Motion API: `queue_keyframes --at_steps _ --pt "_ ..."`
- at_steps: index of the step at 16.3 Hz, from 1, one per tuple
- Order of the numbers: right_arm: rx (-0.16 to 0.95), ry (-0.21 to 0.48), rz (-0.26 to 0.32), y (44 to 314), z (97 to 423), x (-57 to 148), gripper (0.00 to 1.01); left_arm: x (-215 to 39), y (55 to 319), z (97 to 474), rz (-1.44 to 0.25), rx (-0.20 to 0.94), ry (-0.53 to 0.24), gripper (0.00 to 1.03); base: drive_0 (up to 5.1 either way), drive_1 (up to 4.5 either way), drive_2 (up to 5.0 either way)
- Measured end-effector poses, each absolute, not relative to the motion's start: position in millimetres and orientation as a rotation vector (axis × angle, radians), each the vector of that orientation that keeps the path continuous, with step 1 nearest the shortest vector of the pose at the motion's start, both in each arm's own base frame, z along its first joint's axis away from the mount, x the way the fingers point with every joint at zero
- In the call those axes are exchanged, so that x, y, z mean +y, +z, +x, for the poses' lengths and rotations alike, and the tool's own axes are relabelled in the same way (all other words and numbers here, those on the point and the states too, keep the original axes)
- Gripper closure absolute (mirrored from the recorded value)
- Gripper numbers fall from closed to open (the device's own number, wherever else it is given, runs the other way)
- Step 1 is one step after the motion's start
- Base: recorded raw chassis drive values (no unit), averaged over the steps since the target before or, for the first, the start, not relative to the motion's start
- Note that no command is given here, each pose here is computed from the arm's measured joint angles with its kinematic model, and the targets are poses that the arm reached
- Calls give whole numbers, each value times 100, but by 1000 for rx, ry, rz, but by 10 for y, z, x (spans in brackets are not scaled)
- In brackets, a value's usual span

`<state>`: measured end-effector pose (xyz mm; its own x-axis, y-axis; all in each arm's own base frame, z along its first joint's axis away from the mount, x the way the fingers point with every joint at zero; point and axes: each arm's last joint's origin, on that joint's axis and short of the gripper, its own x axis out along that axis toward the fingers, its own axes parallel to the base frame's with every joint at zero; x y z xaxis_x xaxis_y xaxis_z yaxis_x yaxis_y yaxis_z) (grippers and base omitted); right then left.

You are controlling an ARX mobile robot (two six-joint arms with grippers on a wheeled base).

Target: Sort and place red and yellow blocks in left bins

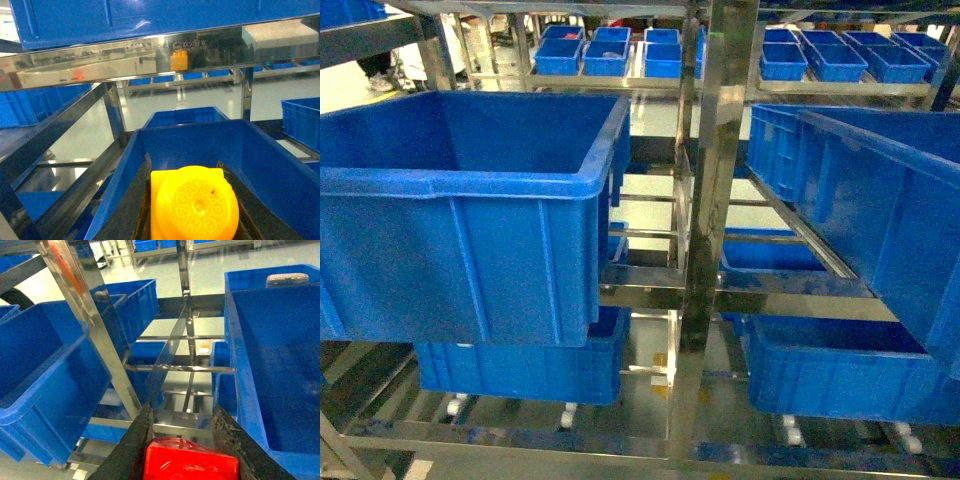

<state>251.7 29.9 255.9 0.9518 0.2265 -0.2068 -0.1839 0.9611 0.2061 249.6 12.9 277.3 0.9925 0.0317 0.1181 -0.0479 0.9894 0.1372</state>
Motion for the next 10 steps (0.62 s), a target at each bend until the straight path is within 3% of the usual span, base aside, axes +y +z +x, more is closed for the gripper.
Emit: queue_keyframes --at_steps 8,10 --pt "232 210 186 2558 2517 299 73 129 2773 2496 140 -116 40 76 0 0 0" --pt "227 211 186 2568 2511 299 73 129 2783 2490 141 -121 41 76 -2 425 -429"
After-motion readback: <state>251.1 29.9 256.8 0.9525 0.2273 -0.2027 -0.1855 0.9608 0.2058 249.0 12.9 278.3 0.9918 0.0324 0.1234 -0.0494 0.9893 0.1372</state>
